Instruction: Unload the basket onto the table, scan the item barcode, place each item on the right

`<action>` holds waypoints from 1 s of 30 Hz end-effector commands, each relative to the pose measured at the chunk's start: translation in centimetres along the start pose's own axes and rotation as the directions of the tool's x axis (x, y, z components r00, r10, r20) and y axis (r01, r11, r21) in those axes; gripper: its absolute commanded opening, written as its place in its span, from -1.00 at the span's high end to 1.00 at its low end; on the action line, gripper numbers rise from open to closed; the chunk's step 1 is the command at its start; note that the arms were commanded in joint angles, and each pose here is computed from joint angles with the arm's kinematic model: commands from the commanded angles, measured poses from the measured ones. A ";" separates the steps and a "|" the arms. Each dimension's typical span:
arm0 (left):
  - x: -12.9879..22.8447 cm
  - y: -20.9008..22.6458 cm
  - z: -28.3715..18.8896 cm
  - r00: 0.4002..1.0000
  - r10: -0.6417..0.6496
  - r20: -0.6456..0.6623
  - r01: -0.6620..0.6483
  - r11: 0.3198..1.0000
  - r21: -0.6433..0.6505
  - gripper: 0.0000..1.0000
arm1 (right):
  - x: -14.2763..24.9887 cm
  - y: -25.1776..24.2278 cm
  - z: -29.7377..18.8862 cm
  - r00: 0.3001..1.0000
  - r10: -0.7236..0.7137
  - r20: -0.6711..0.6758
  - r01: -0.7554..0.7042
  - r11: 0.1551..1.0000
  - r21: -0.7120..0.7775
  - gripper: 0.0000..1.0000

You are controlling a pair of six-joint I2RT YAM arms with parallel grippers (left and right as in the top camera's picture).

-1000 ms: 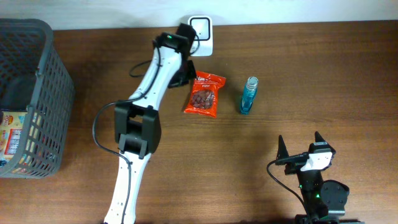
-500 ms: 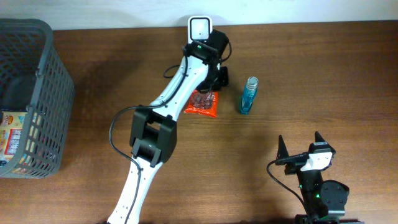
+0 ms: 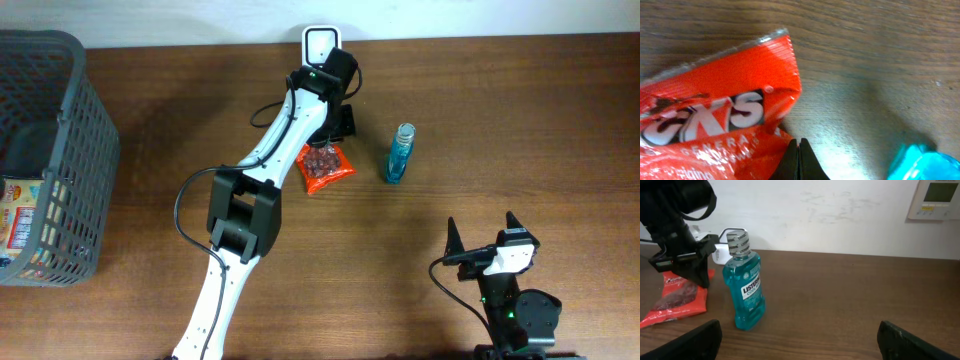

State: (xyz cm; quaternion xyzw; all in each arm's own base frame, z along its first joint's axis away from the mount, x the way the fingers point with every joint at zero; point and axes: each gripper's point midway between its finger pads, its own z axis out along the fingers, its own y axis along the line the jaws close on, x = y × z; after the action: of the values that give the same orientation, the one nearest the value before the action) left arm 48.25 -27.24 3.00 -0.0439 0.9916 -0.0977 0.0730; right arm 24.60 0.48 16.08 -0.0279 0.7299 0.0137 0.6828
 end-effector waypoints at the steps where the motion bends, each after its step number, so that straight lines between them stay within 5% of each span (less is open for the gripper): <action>1: -0.8 -2.4 -3.4 0.997 0.072 0.018 -0.074 0.991 0.110 1.00 | 0.3 -0.2 0.0 1.000 0.005 -0.003 -0.005 1.000 0.011 -0.97; 5: -2.0 0.4 -6.9 0.991 0.087 0.101 -0.081 0.995 -0.063 1.00 | 0.3 -0.2 0.0 1.000 0.005 -0.003 -0.005 1.000 0.011 -0.97; 9: -2.2 4.2 -5.1 0.990 0.097 0.102 -0.067 0.962 -0.266 1.00 | 0.3 -0.2 0.0 1.000 0.005 -0.004 -0.005 1.000 0.011 -0.97; 18: -1.2 2.8 1.6 0.997 0.078 0.021 -0.074 0.984 -0.164 1.00 | 0.3 -0.2 0.0 1.000 0.006 -0.003 -0.006 1.000 0.011 -0.97; 25: -1.4 1.2 -6.1 0.989 0.134 0.059 -0.127 0.986 -0.112 1.00 | 0.3 -0.2 0.0 1.000 0.005 -0.003 -0.005 1.000 0.011 -0.97; 30: 2.6 1.3 -8.0 0.974 0.207 -0.097 -0.214 0.974 -0.071 1.00 | 0.3 -0.2 0.0 1.000 0.005 -0.003 -0.005 1.000 0.011 -0.97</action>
State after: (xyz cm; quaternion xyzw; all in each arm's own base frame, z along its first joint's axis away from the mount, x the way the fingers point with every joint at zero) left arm 45.38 -23.29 8.56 0.0121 0.9988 -0.0061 0.0461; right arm 24.60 0.48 16.10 -0.0278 0.7298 0.0138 0.6830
